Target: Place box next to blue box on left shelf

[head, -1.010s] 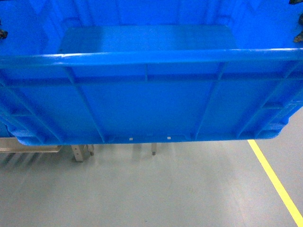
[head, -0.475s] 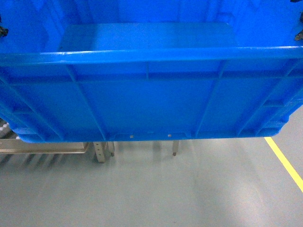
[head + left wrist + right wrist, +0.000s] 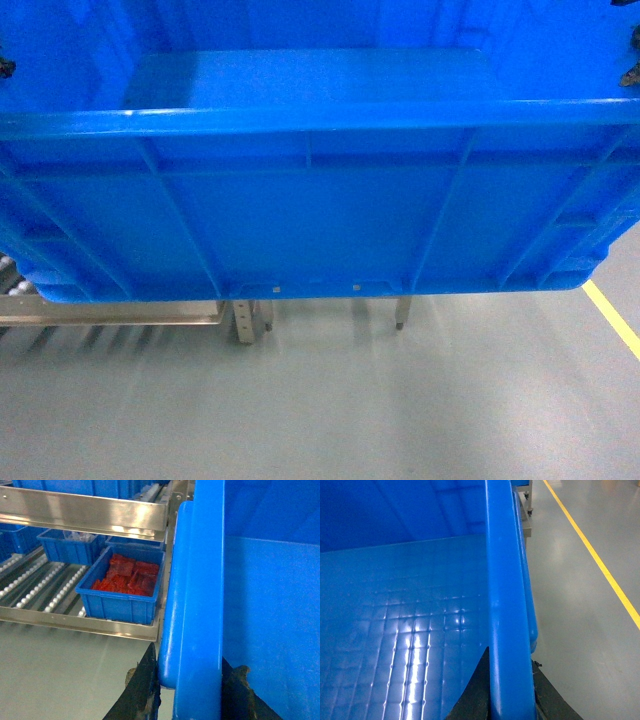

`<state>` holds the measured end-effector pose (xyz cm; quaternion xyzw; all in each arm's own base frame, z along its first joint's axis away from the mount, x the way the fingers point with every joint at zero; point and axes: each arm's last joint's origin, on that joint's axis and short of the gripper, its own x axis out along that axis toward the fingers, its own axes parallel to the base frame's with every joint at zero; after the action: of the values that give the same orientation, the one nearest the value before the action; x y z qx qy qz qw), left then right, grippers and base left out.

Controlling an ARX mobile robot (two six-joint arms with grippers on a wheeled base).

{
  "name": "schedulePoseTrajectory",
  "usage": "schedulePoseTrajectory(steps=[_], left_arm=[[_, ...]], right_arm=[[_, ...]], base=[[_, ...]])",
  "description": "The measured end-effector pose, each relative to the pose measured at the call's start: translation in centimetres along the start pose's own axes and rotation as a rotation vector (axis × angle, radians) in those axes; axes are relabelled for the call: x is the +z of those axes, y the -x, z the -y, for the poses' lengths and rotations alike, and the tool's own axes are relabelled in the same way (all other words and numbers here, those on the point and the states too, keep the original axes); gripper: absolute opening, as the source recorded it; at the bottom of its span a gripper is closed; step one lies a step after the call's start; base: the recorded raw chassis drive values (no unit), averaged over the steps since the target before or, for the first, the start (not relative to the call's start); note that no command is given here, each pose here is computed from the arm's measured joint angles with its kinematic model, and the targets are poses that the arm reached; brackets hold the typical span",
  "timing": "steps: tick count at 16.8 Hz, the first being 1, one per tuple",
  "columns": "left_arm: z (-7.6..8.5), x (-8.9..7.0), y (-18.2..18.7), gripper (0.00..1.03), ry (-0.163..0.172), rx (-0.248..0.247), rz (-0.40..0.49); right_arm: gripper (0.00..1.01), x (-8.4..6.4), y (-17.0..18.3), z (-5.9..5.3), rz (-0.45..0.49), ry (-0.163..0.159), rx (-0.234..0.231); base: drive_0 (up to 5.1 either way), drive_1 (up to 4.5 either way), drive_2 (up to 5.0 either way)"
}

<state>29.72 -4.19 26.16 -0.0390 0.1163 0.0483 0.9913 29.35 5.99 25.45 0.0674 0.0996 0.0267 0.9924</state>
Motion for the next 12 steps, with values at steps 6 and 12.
schedulePoseTrajectory(steps=[6, 12], left_arm=[[-0.01, 0.00, 0.00, 0.18, 0.000, 0.000, 0.000], [-0.01, 0.05, 0.01, 0.18, 0.001, 0.000, 0.004]], right_arm=[[0.07, -0.01, -0.01, 0.01, 0.000, 0.000, -0.001], [0.07, 0.00, 0.00, 0.00, 0.000, 0.000, 0.000]], base=[[-5.0, 2.50, 2.5], [-5.1, 2.40, 2.4]])
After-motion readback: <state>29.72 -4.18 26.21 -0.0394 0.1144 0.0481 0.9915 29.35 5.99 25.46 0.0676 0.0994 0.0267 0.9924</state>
